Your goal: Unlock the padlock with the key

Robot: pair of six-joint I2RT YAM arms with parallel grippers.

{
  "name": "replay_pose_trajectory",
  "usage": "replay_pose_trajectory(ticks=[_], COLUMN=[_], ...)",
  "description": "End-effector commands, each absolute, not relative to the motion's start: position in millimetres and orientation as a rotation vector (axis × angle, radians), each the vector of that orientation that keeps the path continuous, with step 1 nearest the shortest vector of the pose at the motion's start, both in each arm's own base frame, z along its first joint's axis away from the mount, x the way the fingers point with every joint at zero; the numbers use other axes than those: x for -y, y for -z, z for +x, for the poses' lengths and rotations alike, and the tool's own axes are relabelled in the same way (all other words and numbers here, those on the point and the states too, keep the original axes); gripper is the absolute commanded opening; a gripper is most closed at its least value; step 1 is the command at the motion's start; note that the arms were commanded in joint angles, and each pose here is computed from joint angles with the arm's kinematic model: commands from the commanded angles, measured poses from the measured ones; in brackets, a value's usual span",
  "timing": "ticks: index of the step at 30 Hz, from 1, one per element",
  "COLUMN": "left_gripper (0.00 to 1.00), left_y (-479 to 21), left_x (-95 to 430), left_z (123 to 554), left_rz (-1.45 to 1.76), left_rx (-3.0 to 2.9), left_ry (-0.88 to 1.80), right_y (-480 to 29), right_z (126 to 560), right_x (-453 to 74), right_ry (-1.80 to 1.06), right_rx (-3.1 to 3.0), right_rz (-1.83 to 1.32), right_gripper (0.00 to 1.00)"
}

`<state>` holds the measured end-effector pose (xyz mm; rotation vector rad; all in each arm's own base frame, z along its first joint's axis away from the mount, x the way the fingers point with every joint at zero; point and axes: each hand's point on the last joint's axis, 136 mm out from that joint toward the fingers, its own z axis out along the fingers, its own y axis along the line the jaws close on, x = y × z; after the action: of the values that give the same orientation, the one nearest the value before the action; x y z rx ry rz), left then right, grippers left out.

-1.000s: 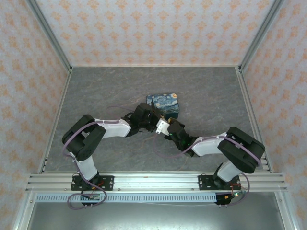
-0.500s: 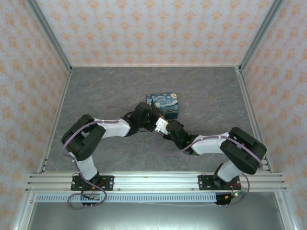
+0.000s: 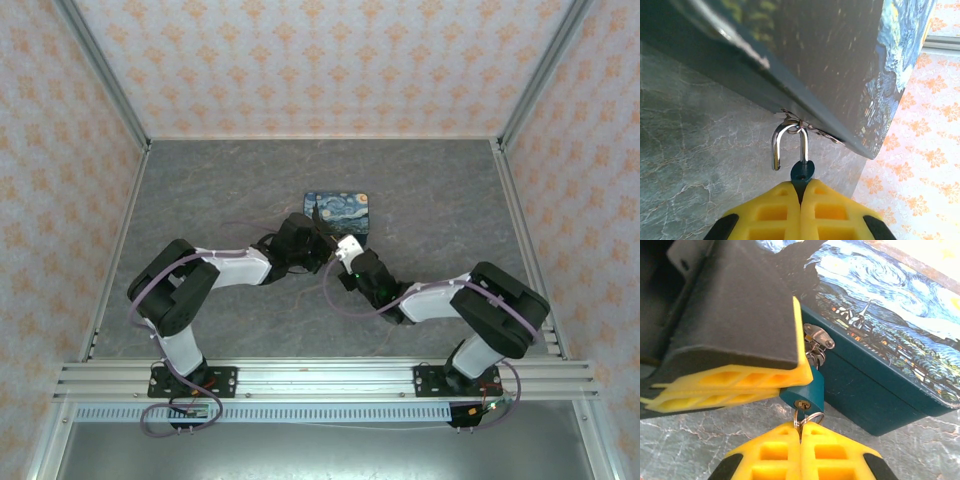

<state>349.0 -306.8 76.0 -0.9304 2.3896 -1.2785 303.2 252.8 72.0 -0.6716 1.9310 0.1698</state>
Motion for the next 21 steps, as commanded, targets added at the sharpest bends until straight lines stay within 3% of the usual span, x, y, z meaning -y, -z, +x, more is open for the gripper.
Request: replay_pose_trajectory(ticks=[1,5,11,21], left_gripper=[0.05,0.06,0.37,0.59], left_y=[-90,-91,-91,-100], left_x=[315,315,303,253], left_z=[342,342,342,339], left_rz=[-0.871,-0.863,-0.83,-0.801], left_rx=[-2.378,-2.377,-2.393,-2.392], left_ry=[1.348,1.348,1.269,1.111], right_y=[-85,-80,-75,-60], right_z=[307,304,300,289], right_x=[-263,-266,-270,-298], right_ry=[-0.298,-0.314,-0.453,-0.94], right_rx=[-1.895,-1.914,-1.993,-2.193], right_rz=[-0.593,-0.608,-0.497,-0.158], right_gripper=[0.0,0.0,0.0,0.0])
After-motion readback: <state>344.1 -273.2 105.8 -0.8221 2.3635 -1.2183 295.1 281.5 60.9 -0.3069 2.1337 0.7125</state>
